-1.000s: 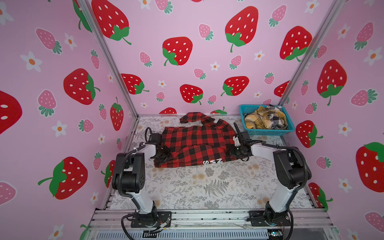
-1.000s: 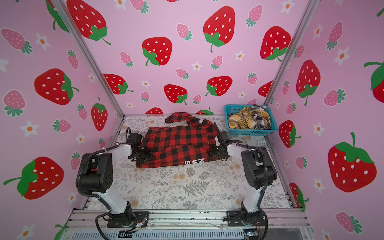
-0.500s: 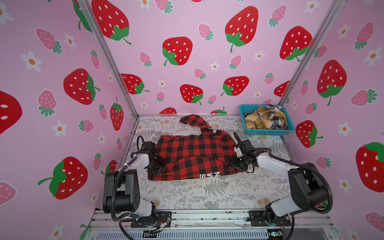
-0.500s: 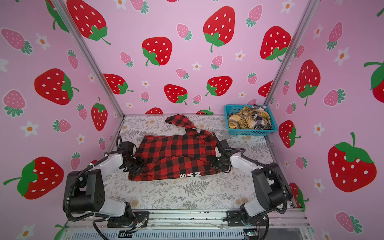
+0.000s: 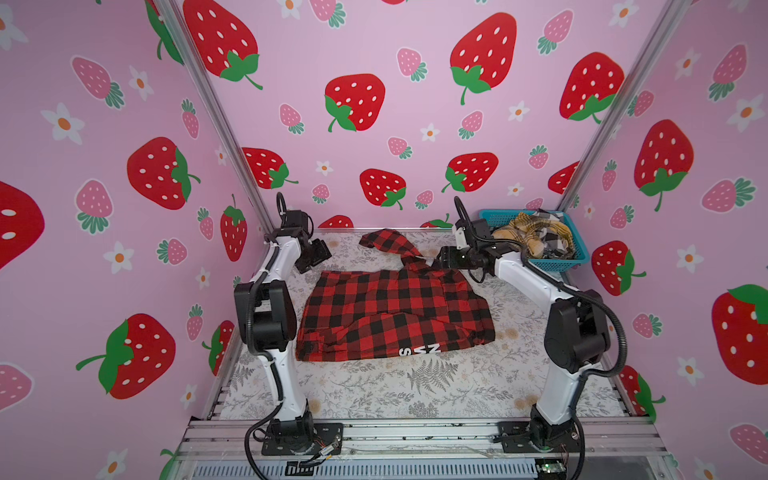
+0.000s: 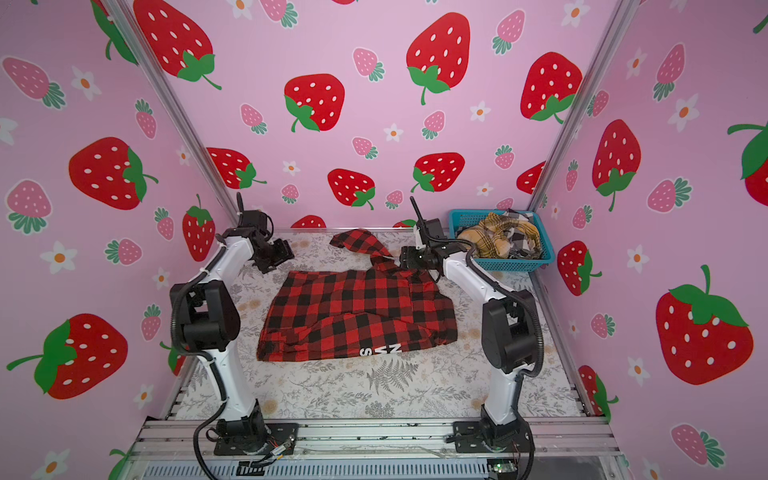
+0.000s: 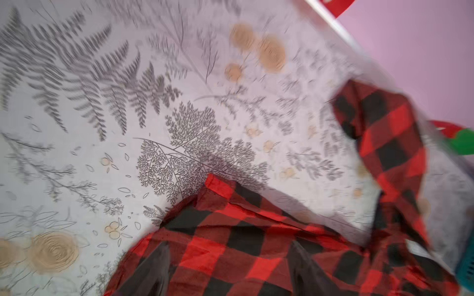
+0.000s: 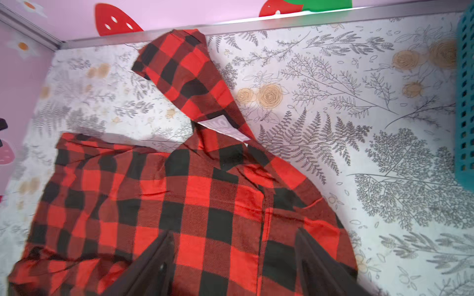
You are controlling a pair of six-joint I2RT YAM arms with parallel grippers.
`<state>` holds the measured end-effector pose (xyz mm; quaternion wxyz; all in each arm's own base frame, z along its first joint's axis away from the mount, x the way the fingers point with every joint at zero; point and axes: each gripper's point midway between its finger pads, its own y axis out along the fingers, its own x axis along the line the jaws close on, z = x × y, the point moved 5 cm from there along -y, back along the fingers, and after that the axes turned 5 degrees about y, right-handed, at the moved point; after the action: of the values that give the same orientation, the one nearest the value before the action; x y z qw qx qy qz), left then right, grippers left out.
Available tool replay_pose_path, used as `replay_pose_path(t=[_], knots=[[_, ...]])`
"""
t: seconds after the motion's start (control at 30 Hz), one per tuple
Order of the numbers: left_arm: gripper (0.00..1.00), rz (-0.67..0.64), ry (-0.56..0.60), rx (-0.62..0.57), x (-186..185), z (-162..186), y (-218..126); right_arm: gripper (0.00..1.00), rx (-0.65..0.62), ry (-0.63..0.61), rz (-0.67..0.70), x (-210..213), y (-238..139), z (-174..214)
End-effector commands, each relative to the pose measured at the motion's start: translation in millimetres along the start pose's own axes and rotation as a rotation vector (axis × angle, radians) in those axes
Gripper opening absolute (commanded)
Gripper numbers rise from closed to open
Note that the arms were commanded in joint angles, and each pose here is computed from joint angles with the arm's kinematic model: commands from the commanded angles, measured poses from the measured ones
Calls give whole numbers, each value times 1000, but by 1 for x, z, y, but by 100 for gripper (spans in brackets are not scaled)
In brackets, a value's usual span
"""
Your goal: Fold and stack the long sleeve shirts
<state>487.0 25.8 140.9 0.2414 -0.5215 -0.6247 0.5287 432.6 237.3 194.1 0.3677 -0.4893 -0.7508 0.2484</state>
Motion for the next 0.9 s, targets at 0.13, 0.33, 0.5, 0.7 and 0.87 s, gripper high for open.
replay_pose_path(t=[0.13, 0.33, 0.5, 0.7, 0.87], knots=[[71, -37, 39, 50, 2, -11, 27, 76, 33, -93, 101, -14, 26, -2], [66, -24, 79, 66, -5, -20, 52, 76, 52, -117, 117, -18, 41, 0], [60, -5, 94, 90, -12, -17, 65, 76, 105, -174, 166, -24, 64, 3], [38, 14, 80, 139, -11, -5, 74, 77, 167, -289, 173, -21, 95, 8], [14, 8, 75, 161, -9, 2, 78, 79, 148, -327, 234, -23, 109, 0]])
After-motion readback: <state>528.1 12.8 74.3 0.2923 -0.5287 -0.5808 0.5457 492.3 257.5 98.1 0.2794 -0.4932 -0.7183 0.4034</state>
